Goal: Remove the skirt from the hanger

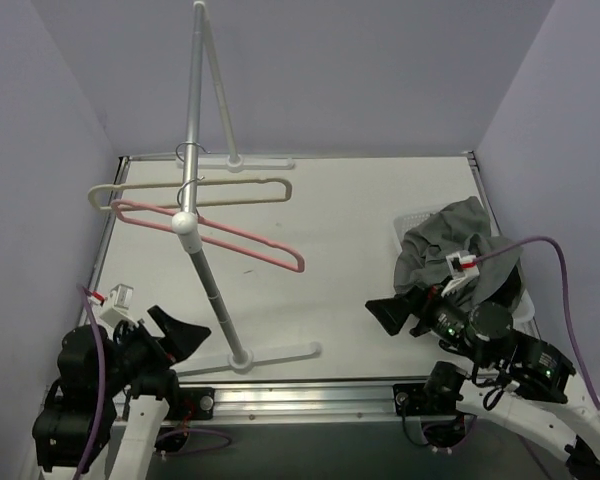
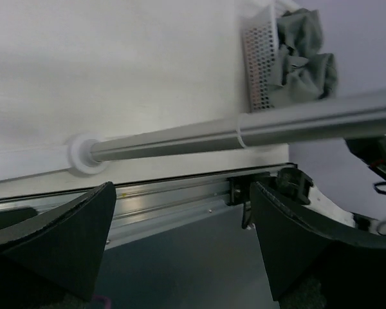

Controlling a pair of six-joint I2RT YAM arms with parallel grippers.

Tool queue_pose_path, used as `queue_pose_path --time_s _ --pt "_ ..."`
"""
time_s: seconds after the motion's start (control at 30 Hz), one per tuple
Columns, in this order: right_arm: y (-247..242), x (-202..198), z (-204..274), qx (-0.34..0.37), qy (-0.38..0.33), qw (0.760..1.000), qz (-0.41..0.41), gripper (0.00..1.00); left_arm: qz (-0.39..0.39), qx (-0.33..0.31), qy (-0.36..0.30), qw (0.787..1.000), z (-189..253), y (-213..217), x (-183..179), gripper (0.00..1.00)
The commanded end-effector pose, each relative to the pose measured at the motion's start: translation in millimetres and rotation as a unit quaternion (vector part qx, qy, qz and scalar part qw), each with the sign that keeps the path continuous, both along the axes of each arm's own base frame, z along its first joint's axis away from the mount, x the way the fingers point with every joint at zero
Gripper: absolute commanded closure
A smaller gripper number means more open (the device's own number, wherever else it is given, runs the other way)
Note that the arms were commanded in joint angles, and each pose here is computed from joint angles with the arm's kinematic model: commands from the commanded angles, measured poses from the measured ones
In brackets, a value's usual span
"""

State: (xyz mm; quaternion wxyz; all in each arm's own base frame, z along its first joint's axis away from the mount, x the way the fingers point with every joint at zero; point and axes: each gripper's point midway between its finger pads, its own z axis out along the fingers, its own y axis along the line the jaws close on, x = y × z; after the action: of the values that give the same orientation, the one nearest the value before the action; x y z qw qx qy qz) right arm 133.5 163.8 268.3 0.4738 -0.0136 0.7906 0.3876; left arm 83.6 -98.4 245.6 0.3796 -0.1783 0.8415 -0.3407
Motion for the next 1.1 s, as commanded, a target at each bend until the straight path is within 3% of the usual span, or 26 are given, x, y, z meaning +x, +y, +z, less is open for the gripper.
queue_pose_path --time_s 0.0,0.1,0.2,0.33,0.53,0.77,0.87,0.9,0.93,0.97,1.03,1.07 --pt "8 -17 27 0.112 -0.027 0.992 0.041 0.0 -0.063 -0.117 -0.029 0.991 16 -32 -32 0.06" --pt "2 -24 23 0.139 -0.051 0.988 0.05 0.0 -0.086 -0.19 -0.086 0.974 33 -42 -58 0.06" --pt "12 -29 12 0.165 -0.056 0.982 0.074 0.0 -0.121 -0.173 -0.07 0.975 22 -49 -70 0.06" --pt "31 -29 -16 0.179 -0.042 0.978 0.101 0.0 -0.161 -0.197 -0.075 0.964 26 -58 -78 0.06" --pt "42 -19 -55 0.171 -0.04 0.98 0.097 0.0 -0.215 -0.226 -0.142 0.939 61 -69 -76 0.06" --pt "47 -10 -68 0.167 -0.063 0.98 0.09 0.0 -0.233 -0.242 -0.185 0.924 62 -71 -42 0.06" --pt "50 -7 -76 0.158 -0.065 0.981 0.088 0.0 -0.236 -0.277 -0.212 0.907 64 -72 -18 0.06" --pt "51 -6 -80 0.153 -0.062 0.982 0.088 0.0 -0.24 -0.298 -0.26 0.886 84 -71 -17 0.06" --pt "52 -5 -82 0.152 -0.062 0.983 0.087 0.0 -0.229 -0.323 -0.25 0.884 70 -69 -1 0.06" --pt "53 -3 -88 0.147 -0.059 0.984 0.084 0.0 -0.228 -0.339 -0.324 0.854 90 -64 -4 0.06" --pt "54 -2 -93 0.144 -0.057 0.984 0.083 0.0 -0.2 -0.403 -0.299 0.842 73 -57 15 0.06" --pt "51 4 -99 0.139 -0.053 0.987 0.065 0.0 -0.2 -0.42 -0.319 0.826 77 -53 11 0.06"
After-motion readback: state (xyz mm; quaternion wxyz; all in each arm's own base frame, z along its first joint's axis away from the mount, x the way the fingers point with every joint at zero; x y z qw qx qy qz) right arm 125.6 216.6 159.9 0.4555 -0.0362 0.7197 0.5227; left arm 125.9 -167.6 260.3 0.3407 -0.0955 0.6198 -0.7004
